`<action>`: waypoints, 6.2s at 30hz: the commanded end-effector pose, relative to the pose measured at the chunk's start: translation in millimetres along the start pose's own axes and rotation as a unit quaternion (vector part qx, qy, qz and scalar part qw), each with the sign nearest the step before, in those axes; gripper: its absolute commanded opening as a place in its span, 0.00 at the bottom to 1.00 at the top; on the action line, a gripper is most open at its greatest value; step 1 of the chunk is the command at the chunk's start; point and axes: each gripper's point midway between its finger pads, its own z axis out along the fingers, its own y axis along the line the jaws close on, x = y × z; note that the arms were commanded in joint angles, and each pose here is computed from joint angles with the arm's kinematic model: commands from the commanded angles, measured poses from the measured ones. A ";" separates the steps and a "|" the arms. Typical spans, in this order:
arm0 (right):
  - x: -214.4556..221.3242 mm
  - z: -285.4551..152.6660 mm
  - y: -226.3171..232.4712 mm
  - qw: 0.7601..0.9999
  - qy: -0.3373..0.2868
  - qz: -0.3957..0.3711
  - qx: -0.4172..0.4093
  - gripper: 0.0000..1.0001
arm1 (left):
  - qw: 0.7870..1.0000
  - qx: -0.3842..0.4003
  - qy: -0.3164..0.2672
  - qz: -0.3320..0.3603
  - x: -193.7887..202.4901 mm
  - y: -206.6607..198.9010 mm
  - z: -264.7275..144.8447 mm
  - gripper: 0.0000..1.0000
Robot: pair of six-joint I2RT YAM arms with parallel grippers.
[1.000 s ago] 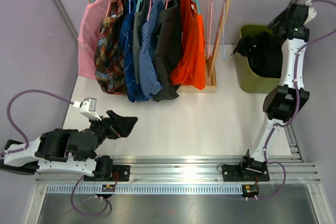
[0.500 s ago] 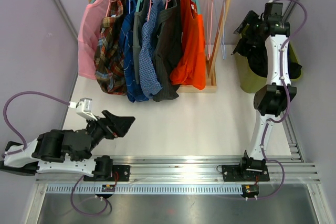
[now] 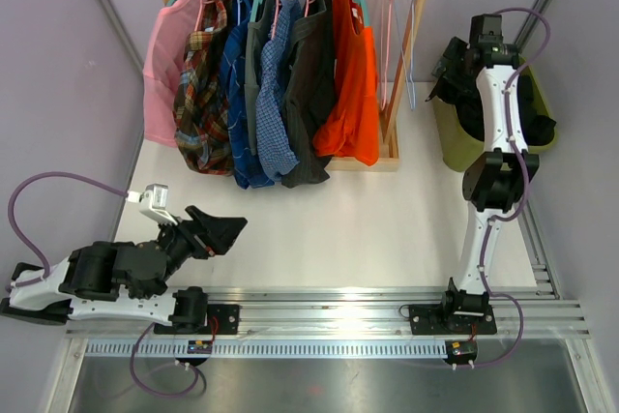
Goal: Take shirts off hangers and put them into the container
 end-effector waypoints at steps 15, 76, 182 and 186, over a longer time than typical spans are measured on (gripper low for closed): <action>-11.3 29.8 -12.8 0.997 -0.041 -0.005 0.060 0.09 | 1.000 -0.003 -0.013 -0.029 -7.5 7.8 -3.4 0.99; 40.7 166.1 -261.4 0.940 0.019 0.167 0.297 0.00 | 0.999 -0.038 -0.020 0.002 -16.8 -5.7 1.1 0.99; 159.2 -432.4 50.8 0.860 -0.174 -0.089 -0.471 1.00 | 0.994 0.084 0.007 0.069 16.6 -47.3 11.7 0.99; 161.5 -453.3 58.0 0.836 -0.186 -0.099 -0.507 0.99 | 0.992 0.094 -0.005 0.083 6.1 -56.9 10.6 0.99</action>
